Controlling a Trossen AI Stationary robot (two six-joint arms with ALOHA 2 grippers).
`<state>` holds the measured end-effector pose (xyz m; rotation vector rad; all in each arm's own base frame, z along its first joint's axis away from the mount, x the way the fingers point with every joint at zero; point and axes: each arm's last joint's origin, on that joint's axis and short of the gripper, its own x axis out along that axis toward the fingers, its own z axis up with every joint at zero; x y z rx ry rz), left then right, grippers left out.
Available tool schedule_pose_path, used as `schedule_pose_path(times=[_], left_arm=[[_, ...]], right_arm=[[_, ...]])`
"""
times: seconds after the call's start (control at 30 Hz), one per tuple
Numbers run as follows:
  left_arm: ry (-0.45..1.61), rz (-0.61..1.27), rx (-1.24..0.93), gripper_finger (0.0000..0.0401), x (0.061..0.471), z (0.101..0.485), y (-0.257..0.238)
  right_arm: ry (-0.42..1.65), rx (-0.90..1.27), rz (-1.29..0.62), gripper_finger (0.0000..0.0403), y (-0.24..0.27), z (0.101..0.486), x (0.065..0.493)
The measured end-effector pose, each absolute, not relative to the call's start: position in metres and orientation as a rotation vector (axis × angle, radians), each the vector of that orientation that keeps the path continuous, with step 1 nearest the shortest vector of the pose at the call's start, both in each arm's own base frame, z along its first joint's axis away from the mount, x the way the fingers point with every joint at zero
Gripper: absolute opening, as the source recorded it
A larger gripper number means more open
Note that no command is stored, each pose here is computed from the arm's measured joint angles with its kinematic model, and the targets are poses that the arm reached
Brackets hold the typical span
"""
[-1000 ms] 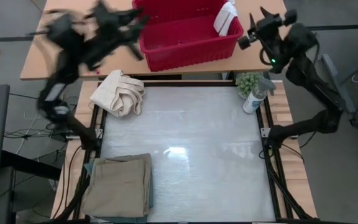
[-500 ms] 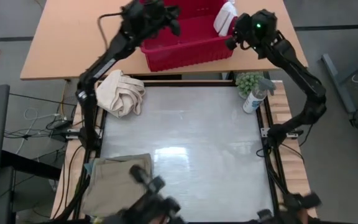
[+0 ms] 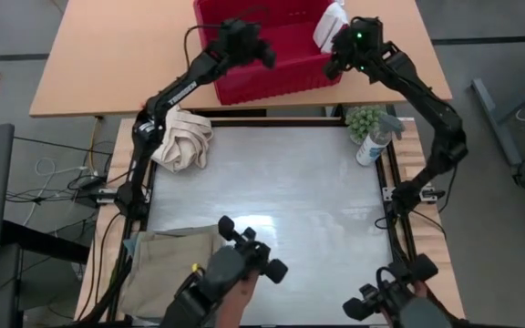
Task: Fold Laundry from Bin
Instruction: Move the red organizer bin to the bottom edge of the other table
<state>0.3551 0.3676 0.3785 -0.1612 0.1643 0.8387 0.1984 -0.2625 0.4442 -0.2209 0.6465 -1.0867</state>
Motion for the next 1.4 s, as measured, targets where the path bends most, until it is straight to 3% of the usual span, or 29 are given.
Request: schedule_pose_path(times=[0.33, 0.53, 0.8, 1.03, 1.23, 1.4], left_arm=[[0.494, 0.94, -0.131, 0.0068, 0.344, 0.349, 0.37], [0.579, 1.124, -0.09, 0.0068, 0.338, 0.33, 0.378], [0.689, 1.017, -0.201, 0.0068, 0.324, 0.314, 0.38], [1.003, 0.999, -0.198, 0.0068, 0.3, 0.315, 0.361], [1.15, 1.042, -0.113, 0.0068, 0.29, 0.318, 0.353], [1.26, 1.081, -0.03, 0.0068, 0.28, 0.326, 0.346]], right_arm=[[0.678, -0.192, -1.024, 0.0184, -0.271, 0.432, 0.203], [0.701, -0.18, -1.005, 0.0184, -0.276, 0.425, 0.207], [0.735, -0.164, -0.981, 0.0184, -0.274, 0.422, 0.207], [0.68, -0.146, -1.017, 0.0184, -0.278, 0.426, 0.205], [0.479, -0.038, -1.142, 0.0184, -0.312, 0.419, 0.206], [0.478, -0.002, -1.216, 0.0185, -0.365, 0.38, 0.206]])
